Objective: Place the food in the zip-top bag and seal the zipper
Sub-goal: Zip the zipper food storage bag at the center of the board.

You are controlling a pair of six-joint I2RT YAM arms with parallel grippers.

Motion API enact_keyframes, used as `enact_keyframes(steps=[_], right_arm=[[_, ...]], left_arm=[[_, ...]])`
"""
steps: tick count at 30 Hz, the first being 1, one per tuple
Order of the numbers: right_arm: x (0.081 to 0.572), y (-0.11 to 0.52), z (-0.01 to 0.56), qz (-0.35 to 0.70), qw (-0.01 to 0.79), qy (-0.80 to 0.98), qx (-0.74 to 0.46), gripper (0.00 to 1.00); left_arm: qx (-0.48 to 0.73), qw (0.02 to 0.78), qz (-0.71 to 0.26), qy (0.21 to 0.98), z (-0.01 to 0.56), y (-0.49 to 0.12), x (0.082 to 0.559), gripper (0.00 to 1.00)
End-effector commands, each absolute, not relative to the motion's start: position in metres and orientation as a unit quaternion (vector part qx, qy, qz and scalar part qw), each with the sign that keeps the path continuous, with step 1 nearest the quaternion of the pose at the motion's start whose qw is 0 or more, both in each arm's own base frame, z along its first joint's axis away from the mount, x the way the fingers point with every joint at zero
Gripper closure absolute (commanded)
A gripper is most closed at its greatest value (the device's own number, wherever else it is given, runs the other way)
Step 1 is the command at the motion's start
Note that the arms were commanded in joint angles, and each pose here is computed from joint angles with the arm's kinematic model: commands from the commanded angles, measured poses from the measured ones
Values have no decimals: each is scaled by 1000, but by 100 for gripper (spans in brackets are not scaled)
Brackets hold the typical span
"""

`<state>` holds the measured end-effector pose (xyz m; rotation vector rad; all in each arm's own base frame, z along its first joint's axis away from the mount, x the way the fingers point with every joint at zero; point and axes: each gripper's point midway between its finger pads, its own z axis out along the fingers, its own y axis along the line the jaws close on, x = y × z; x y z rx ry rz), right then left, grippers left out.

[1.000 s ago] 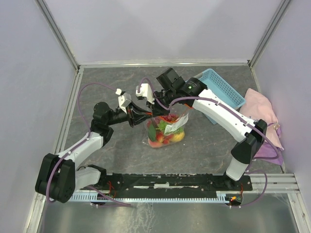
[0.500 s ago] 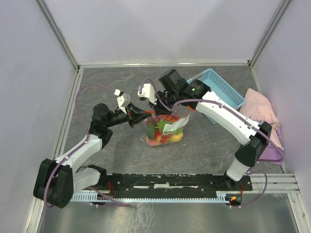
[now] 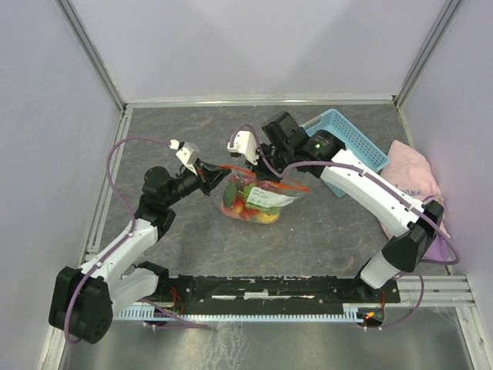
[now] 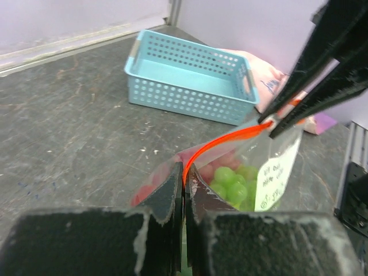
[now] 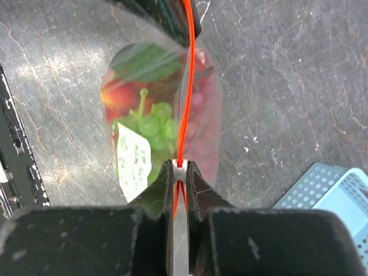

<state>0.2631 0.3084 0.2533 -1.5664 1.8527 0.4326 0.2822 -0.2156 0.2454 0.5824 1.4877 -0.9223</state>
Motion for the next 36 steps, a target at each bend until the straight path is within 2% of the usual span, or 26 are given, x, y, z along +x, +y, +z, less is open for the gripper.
enact_keyframes(steps=[1, 27, 31, 36], right_arm=[[258, 285, 272, 149, 351, 733, -563, 98], [242, 251, 255, 133, 362, 791, -475, 98], [229, 256, 255, 172, 354, 792, -467, 98], [207, 286, 254, 268, 335, 776, -462, 98]], left_arm=[[182, 659, -325, 653, 261, -187, 312, 97], [-46, 679, -166, 714, 265, -106, 357, 97], [-53, 676, -133, 723, 273, -95, 357, 97], [-44, 672, -136, 726, 283, -96, 351, 97]])
